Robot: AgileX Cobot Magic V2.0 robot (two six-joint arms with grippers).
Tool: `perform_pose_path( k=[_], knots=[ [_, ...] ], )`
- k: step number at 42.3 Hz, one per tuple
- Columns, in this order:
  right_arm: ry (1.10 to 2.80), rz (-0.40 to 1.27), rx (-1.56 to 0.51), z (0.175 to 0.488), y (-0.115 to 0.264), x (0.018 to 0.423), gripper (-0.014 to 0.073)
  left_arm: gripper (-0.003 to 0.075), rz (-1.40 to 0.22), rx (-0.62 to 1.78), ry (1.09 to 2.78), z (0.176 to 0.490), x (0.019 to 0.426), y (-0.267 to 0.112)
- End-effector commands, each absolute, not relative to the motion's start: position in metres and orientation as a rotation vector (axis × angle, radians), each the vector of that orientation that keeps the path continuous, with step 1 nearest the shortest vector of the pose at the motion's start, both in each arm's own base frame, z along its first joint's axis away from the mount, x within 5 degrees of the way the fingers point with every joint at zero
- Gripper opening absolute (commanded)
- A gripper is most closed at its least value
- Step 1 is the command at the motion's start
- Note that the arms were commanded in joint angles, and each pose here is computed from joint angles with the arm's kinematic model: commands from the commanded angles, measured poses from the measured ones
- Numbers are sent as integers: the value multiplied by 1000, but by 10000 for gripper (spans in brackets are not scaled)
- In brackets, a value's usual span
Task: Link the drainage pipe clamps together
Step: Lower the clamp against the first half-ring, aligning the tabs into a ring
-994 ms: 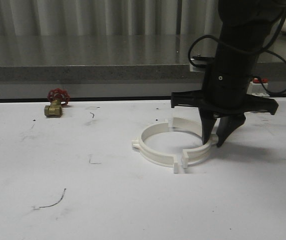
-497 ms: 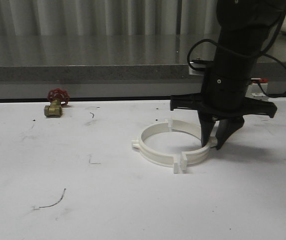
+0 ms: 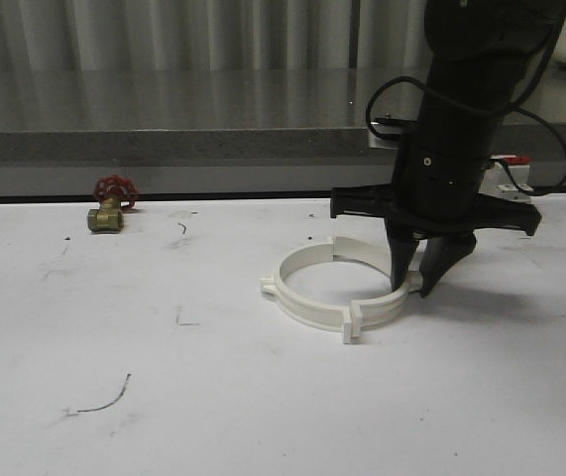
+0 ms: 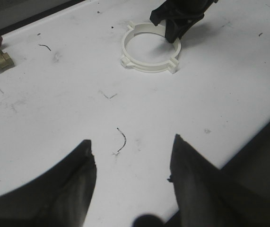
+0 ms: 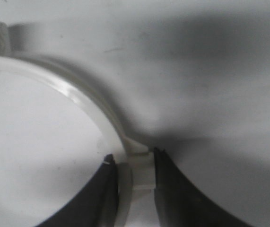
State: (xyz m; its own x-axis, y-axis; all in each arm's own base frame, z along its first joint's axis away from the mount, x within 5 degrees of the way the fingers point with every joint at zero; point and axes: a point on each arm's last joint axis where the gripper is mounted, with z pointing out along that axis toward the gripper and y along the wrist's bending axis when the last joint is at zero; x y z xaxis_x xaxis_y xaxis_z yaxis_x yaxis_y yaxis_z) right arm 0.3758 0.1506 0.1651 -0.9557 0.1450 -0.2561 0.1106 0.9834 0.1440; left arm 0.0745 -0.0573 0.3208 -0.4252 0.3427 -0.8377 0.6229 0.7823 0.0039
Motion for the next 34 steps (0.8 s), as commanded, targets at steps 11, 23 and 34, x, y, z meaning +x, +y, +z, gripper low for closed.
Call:
perform_pose_path(
  k=[11,23,34],
  knots=[
    [2774,248,184,191,154,379,180,356,-421,689,1963,335,76,-60],
    [2775,251,187,191,154,379,262,356,-421,689,1963,335,76,-60],
    [2761,246,176,196,153,379,262,356,-421,689,1963,335,76,-60]
  ],
)
